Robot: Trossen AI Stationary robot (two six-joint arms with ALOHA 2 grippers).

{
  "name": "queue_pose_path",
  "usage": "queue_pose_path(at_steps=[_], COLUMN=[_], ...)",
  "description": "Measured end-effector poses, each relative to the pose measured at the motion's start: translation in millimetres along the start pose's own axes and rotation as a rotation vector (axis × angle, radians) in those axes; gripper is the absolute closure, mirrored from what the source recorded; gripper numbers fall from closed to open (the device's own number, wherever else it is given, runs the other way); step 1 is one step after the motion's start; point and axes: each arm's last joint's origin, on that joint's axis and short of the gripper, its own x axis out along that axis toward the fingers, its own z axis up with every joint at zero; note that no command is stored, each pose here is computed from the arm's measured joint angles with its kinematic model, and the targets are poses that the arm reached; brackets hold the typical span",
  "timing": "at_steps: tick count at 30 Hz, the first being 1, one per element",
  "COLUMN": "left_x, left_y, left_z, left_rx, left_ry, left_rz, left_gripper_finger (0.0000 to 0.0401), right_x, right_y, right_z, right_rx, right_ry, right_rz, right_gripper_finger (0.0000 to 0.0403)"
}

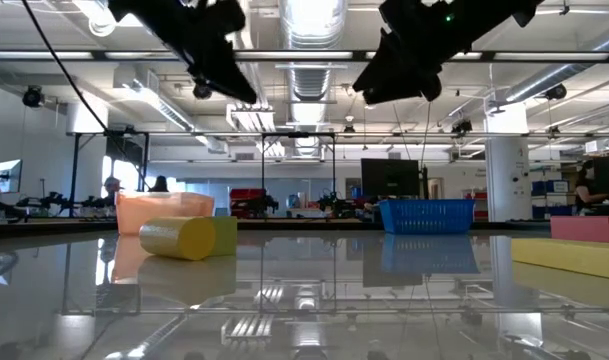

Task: Sort & place blocks by color
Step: Put the yellow wooden block into the blue basket

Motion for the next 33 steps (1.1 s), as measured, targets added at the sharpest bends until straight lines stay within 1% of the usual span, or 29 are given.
queue_pose_path(at_steps=[4, 6, 8, 11, 14, 18, 21, 23, 25, 28, 33], left_x=[-6.0, -9.3, -14.1, -20.4, -23.0, -26.0, -26.4, -26.9, -27.4, -27.7, -28.2], left_y=[-29.3, -39.7, -47.1, -55.2, -63.4, -68.0, -67.9, -67.7, -67.5, -67.4, -67.0], left_z=[-3.4, -7.4, -9.7, -13.7, -18.7, -17.9, -17.6, -17.5, -17.3, -17.3, -17.7], left_rx=[0.036, 0.045, 0.029, 0.002, 0.016, 0.028, 0.05, 0.064, 0.081, 0.087, 0.089], left_ry=[-0.163, -0.19, -0.21, -0.229, -0.23, -0.24, -0.244, -0.247, -0.25, -0.251, -0.247], left_rz=[-0.054, -0.074, -0.086, -0.111, -0.142, -0.161, -0.157, -0.155, -0.153, -0.152, -0.152], left_gripper_finger=[0.0247, 0.0247, 0.0247, 0.0247, 0.0247, 0.0247, 0.0247, 0.0247, 0.0247, 0.0247, 0.0247], right_x=[3.9, 7.8, 10.1, 13.7, 15.7, 15.8, 14.6, 12.3, 9.7, 6.5, 4.5], right_y=[0.8, 3.4, 6.6, 13.8, 23.9, 44.1, 61.4, 73.2, 84.3, 98.5, 118.1], right_z=[-13.6, -22.4, -29.6, -38.3, -42.9, -43.2, -43.0, -40.5, -39.7, -39.3, -43.3], right_rx=[0.064, 0.085, 0.101, 0.159, 0.231, 0.302, 0.324, 0.327, 0.311, 0.291, 0.313], right_ry=[0.081, 0.122, 0.161, 0.214, 0.278, 0.346, 0.428, 0.495, 0.58, 0.711, 0.883], right_rz=[-0.018, -0.023, -0.027, -0.02, 0.04, 0.137, 0.162, 0.139, 0.094, -0.008, -0.219], right_gripper_finger=[0.0173, 0.0175, 0.0178, 0.0179, 0.0179, 0.0179, 0.0179, 0.0179, 0.0179, 0.0179, 0.0179])
